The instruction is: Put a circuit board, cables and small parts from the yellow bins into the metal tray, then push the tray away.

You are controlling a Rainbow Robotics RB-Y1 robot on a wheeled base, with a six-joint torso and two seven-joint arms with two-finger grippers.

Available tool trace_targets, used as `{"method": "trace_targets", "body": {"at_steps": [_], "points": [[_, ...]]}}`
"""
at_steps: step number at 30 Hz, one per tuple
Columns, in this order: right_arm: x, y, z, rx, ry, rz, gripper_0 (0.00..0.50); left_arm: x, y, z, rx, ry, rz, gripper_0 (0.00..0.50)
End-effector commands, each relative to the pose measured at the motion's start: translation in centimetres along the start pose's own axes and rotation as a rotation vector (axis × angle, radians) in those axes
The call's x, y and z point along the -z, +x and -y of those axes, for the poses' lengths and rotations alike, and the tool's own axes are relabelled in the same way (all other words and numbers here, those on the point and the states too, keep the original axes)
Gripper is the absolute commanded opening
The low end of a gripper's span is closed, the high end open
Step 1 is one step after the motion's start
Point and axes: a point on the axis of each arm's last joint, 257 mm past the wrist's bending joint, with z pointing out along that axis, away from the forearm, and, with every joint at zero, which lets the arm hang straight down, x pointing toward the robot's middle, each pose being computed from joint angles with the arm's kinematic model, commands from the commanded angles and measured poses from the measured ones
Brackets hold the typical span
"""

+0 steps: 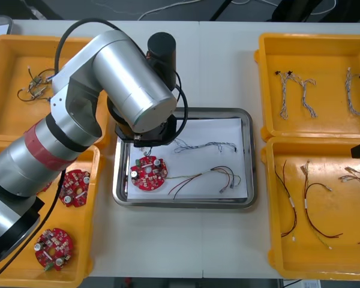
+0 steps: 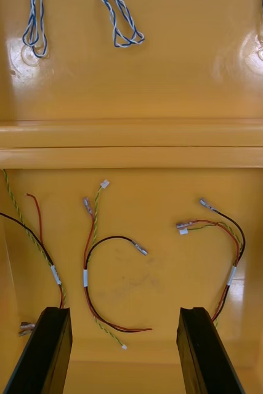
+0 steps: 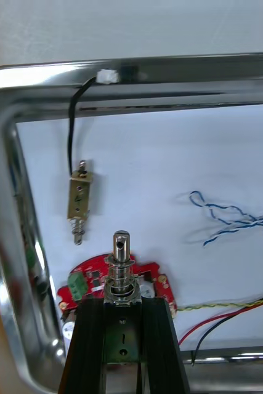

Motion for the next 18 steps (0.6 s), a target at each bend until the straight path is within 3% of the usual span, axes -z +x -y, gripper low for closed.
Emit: {"method": "trace_targets", "body": {"at_steps": [1, 3, 6, 14, 18], "points": [[1.4, -0.4, 1.1, 0.035, 0.034, 0.027, 0.5, -0.1, -1.8, 2.6, 0.007, 0.053, 0.073, 0.0], [1.4, -0.4, 1.1, 0.034, 0.034, 0.026, 0.5, -1.0, -2.2, 2.5, -0.003, 0.059, 0.089, 0.0], [1.4, -0.4, 1.0, 0.036, 0.03, 0.026, 0.5, -2.3, -2.5, 1.6, -0.024, 0.041, 0.098, 0.0], [1.5, -0.3, 0.8, 0.036, 0.022, 0.023, 0.5, -4.6, -1.7, 1.3, -0.065, 0.012, 0.087, 0.0], [1.4, -0.3, 0.8, 0.034, 0.021, 0.022, 0.5, -5.1, -1.1, 1.5, -0.075, 0.015, 0.08, 0.0]]}}
